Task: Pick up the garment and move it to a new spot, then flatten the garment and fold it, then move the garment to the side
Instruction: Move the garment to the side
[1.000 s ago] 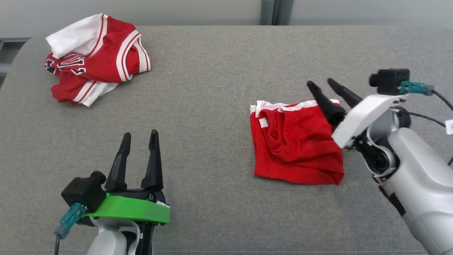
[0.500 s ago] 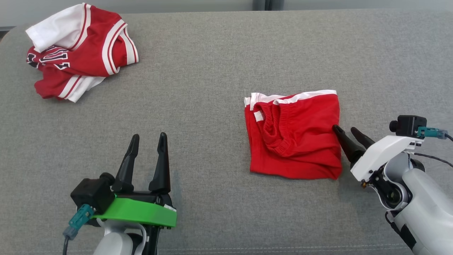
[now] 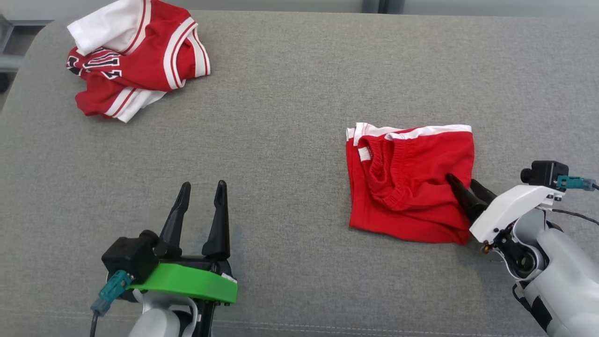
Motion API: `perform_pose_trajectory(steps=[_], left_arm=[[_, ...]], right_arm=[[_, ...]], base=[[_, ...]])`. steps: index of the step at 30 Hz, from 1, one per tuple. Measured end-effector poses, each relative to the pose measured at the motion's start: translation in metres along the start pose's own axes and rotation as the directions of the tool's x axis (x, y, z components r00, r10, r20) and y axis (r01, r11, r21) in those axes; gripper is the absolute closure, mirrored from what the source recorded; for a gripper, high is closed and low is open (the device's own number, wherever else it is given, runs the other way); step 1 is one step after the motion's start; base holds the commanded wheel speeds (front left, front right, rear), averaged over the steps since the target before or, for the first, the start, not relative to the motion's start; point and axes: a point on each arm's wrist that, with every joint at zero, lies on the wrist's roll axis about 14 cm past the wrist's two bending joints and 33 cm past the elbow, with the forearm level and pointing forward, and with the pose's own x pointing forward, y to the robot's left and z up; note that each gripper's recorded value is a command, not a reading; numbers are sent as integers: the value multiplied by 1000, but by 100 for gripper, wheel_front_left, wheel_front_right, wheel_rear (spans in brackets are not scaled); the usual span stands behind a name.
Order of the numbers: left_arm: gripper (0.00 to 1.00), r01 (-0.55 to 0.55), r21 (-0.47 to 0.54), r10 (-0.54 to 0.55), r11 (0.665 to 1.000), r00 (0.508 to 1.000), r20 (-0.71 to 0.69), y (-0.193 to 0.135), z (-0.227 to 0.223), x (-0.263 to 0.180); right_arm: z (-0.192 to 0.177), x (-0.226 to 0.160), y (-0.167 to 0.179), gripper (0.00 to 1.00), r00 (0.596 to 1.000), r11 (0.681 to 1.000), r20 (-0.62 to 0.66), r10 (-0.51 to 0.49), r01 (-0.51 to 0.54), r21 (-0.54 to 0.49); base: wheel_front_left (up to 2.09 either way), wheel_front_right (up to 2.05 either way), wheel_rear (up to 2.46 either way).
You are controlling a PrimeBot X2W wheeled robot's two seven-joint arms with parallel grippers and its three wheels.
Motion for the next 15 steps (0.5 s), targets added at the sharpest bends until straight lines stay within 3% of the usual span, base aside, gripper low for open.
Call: perform_pose_trajectory(steps=[1, 3, 7, 9, 15], left_arm=[[0, -5, 2, 5, 1000, 1000, 4, 2, 1, -1], [0, -18, 5, 18, 1000, 1000, 13, 6, 5, -2], [0, -29, 8, 29, 1000, 999, 30, 9, 10, -3], [0, -31, 8, 31, 999, 999, 33, 10, 11, -2], [0, -29, 7, 29, 1000, 999, 43, 10, 14, 1]], right_arm=[[-1, 1, 2, 25, 1000, 1000, -5, 6, -6, -4], [-2, 4, 6, 51, 1000, 1000, -19, 18, -18, -14], [-7, 6, 15, 73, 999, 999, -40, 34, -35, -22], [-9, 6, 16, 97, 998, 999, -45, 40, -41, -28], [0, 4, 15, 100, 999, 996, -25, 34, -36, -78]], base=[[0, 0, 0], [0, 0, 0], [0, 0, 0], [0, 0, 0], [0, 0, 0]])
